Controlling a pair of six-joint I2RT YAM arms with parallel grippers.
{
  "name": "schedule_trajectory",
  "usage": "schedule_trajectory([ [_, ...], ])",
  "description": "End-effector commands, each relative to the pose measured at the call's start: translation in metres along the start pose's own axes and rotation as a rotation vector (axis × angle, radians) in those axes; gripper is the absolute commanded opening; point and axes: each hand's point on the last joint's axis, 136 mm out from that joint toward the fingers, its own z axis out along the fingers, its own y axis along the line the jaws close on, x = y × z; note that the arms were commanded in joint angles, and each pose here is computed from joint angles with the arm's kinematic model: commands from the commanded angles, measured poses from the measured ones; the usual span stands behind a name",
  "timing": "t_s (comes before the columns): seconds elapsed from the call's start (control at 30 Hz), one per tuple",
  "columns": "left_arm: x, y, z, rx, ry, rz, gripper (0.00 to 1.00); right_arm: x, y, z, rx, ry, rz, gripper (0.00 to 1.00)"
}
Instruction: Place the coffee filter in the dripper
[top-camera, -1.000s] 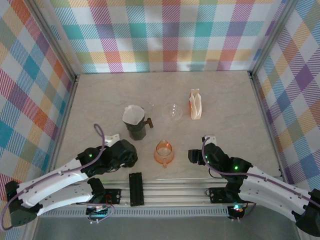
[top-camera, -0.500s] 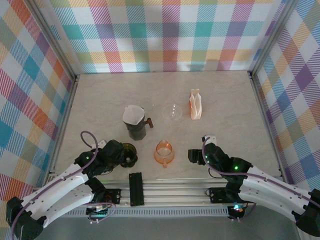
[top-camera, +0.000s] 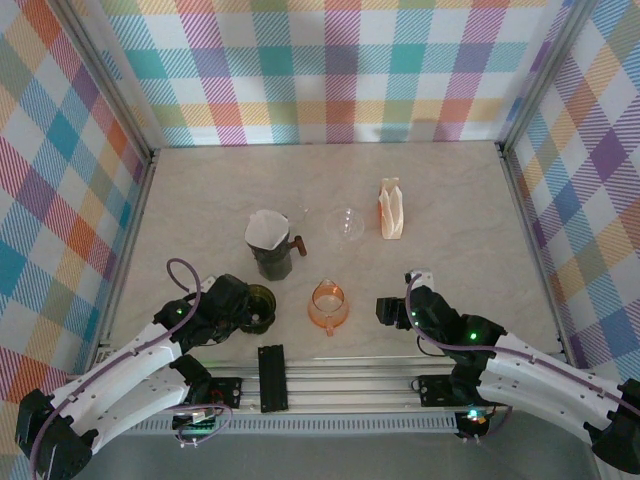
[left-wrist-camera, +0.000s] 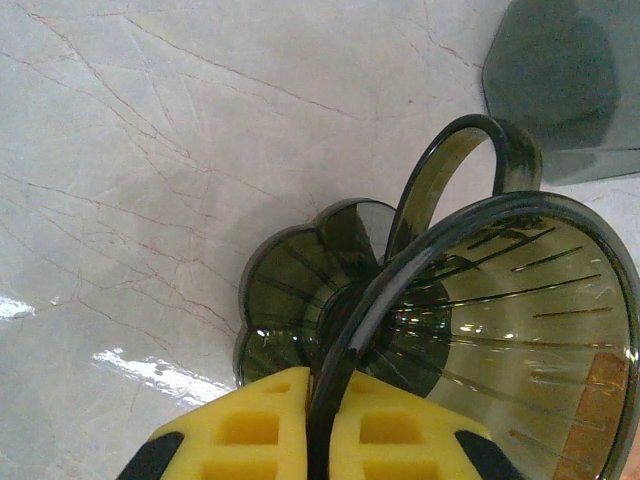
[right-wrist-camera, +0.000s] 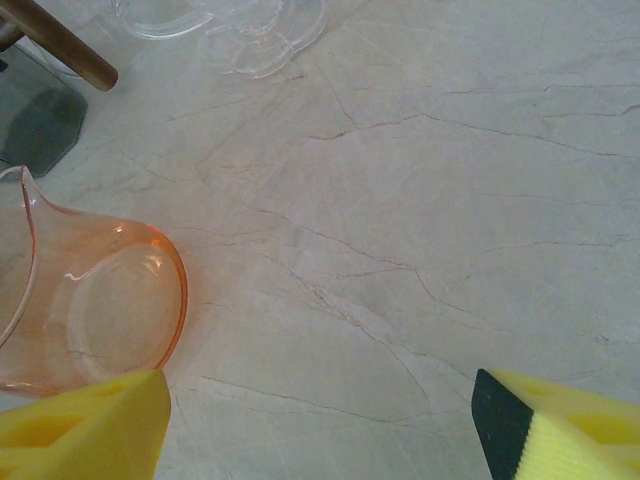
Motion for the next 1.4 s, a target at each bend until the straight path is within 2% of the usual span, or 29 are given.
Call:
schedule_trajectory([
  [0.0, 0.005, 0.006, -0.004, -0.019, 0.033, 0.034, 0.0, -0.006, -0.001, -0.001, 0.005, -0.028, 0.028, 0.81],
  [0.23, -0.004, -0.019, -0.031, 0.083, 0.034, 0.063, 0.0, -0.007, -0.001, -0.002, 0.008, -0.028, 0.029, 0.81],
  [0.37, 0.0, -0.039, -0.046, 0.138, 0.049, 0.125, 0.0, -0.007, -0.002, -0.001, 0.01, -0.03, 0.03, 0.81],
  [0.6, 0.009, -0.095, -0.084, 0.248, -0.003, 0.268, 0.0, -0.01, 0.0, -0.002, 0.013, -0.035, 0.026, 0.81],
  [0.7, 0.018, -0.121, -0.094, 0.308, 0.007, 0.308, 0.0, -0.01, 0.0, -0.003, 0.011, -0.031, 0.025, 0.81],
  [1.03, 0.045, -0.192, -0.085, 0.369, 0.078, 0.384, 0.0, -0.009, -0.002, -0.005, 0.015, -0.027, 0.025, 0.81],
  [1.37, 0.052, -0.196, -0.06, 0.317, 0.112, 0.386, 0.0, -0.007, -0.004, -0.007, 0.014, -0.028, 0.025, 0.81],
])
